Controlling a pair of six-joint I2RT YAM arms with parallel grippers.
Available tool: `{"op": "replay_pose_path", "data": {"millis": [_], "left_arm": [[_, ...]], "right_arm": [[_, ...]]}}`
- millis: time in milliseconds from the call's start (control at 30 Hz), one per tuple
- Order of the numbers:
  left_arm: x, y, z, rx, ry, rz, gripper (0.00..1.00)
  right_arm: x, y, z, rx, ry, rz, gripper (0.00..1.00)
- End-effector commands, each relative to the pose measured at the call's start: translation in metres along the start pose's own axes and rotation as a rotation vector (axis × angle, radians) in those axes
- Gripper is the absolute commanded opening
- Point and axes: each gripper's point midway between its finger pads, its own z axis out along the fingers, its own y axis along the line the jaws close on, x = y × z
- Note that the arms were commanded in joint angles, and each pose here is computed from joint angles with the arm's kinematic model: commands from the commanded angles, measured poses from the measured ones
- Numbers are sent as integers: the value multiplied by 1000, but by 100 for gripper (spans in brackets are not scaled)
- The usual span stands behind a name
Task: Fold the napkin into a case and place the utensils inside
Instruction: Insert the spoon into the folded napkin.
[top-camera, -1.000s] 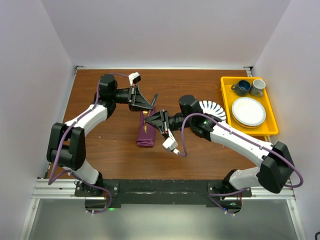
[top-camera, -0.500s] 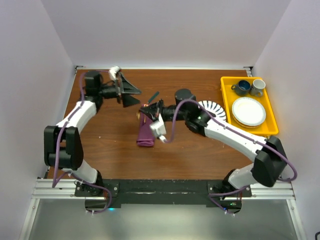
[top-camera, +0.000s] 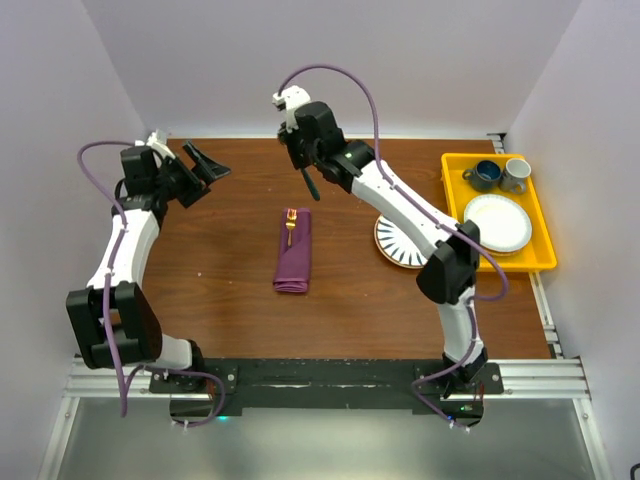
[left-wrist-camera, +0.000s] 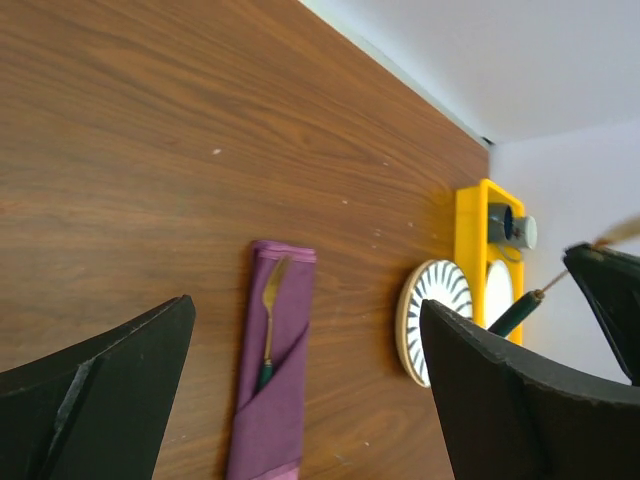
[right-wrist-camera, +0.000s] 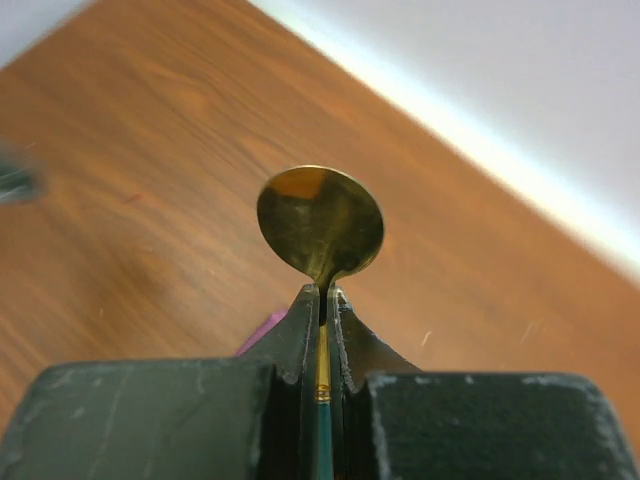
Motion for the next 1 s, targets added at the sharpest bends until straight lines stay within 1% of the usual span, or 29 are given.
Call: {"op": "replay_pose_path", "data": {"millis": [0, 33, 133, 333, 567, 733, 967], "left_arm": [[0, 22, -4, -88, -68, 48, 100], [2, 24, -2, -91, -64, 43, 100], [9, 31, 1, -98, -50, 30, 100], [19, 41, 5, -100, -37, -4, 100], [26, 45, 9, -94, -22, -27, 100], [29, 48, 11, -97, -12, -25, 100], [32, 53, 13, -109, -4, -33, 100]], "right_arm": [[59, -28, -1, 264, 219, 390, 0], [60, -32, 4, 270, 207, 471, 0], [73, -34, 16, 292, 204, 526, 0], [114, -37, 42, 349, 239, 572, 0], [131, -34, 65, 352, 224, 605, 0], [133, -33, 77, 350, 161, 626, 0], [143, -33, 91, 363, 152, 628, 0]]}}
